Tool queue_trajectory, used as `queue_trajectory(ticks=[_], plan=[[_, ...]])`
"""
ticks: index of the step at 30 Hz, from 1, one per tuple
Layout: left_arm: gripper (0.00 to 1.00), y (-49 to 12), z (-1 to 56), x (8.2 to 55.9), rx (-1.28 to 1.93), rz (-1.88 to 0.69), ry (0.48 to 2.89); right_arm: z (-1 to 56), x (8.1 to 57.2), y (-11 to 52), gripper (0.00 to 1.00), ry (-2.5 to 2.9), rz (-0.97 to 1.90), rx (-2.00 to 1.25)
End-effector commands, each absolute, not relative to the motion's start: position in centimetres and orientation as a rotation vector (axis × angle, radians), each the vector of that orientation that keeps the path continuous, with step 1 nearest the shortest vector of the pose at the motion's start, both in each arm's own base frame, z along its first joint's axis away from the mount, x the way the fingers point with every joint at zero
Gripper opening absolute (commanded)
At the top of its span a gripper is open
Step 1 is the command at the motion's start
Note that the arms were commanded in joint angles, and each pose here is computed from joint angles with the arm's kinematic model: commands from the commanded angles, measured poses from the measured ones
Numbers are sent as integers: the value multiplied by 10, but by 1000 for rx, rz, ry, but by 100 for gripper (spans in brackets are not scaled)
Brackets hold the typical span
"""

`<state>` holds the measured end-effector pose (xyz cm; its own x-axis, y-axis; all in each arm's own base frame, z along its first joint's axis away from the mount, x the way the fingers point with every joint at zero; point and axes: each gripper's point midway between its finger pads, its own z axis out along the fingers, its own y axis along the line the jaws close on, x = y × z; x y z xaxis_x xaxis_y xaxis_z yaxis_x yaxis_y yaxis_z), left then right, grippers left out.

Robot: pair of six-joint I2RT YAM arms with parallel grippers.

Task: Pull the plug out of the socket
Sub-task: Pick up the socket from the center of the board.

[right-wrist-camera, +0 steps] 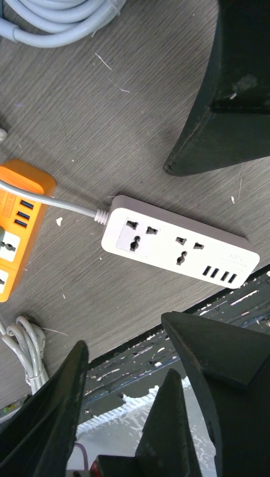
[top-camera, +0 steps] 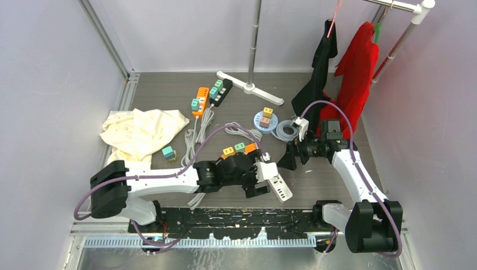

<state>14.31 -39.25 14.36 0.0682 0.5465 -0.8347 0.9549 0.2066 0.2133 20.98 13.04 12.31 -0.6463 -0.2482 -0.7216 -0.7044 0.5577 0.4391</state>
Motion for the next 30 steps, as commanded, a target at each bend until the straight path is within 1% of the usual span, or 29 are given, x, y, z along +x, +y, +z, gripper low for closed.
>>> queue_trajectory(ticks=[1,15,30], plan=[[98,-414,169,149,1437,-622,1504,131,225,129,95,2158,947,-722],[100,-430,158,141,1520,-681,1520,132,233,130,96,2171,963,-664],[98,-436,157,139,1565,-765,1497,135,236,128,97,2181,965,-637]])
